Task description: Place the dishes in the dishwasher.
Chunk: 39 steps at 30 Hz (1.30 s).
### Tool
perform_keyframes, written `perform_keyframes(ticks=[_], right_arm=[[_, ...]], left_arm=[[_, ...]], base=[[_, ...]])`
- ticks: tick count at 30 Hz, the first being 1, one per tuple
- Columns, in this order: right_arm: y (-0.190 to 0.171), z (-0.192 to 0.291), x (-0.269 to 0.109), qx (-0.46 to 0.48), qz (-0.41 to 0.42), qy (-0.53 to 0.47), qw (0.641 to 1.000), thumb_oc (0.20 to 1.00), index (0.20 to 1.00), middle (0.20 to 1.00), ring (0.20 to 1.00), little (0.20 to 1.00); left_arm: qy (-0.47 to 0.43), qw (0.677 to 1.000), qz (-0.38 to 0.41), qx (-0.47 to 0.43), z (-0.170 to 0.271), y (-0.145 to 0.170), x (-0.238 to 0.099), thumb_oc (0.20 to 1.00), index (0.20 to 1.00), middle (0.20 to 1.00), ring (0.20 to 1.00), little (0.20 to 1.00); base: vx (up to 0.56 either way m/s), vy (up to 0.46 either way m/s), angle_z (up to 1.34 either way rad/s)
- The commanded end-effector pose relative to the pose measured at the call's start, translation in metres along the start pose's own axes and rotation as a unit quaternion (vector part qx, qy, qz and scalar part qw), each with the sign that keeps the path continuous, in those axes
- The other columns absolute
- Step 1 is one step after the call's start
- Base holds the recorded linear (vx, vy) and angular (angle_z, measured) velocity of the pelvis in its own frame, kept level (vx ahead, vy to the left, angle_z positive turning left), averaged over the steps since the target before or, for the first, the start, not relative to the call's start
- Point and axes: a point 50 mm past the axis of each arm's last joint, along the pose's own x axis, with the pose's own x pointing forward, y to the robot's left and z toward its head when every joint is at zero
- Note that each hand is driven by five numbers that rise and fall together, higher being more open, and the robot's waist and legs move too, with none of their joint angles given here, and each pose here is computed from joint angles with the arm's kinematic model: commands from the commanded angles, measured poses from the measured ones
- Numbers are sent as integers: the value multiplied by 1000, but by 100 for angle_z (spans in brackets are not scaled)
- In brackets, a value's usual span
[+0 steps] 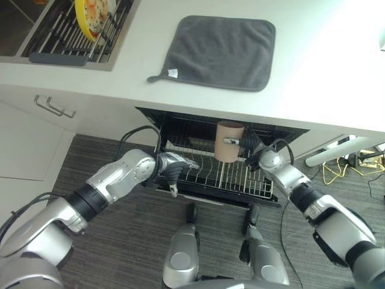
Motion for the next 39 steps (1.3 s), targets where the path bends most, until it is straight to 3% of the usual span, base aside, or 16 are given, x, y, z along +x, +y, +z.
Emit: perform_keyframes(ticks=[1, 10, 24, 39], right_arm=[[-33, 37, 7, 52, -70, -57, 995, 200, 200, 200, 200, 200], [-56, 29, 10, 52, -113, -31, 992, 200, 200, 200, 200, 200], [-85, 19, 9, 72, -167, -7, 983, 200, 200, 200, 200, 200], [-69, 19, 20, 20, -143, 27, 989, 200, 200, 200, 200, 200]], left_arm=[[-6, 1000, -10, 17, -3, 4, -13, 1000, 1000, 1000, 1000, 1000], [-7, 1000, 5, 22, 0, 20, -21, 1000, 1000, 1000, 1000, 1000], [2, 1000, 11, 10, -4, 18, -26, 1000, 1000, 1000, 1000, 1000], [-2, 998, 27, 51, 1, 37, -29, 1000, 1000, 1000, 1000, 1000]], base=[[-36, -31, 4], [-35, 4, 3], [-30, 8, -2], [-16, 11, -3]])
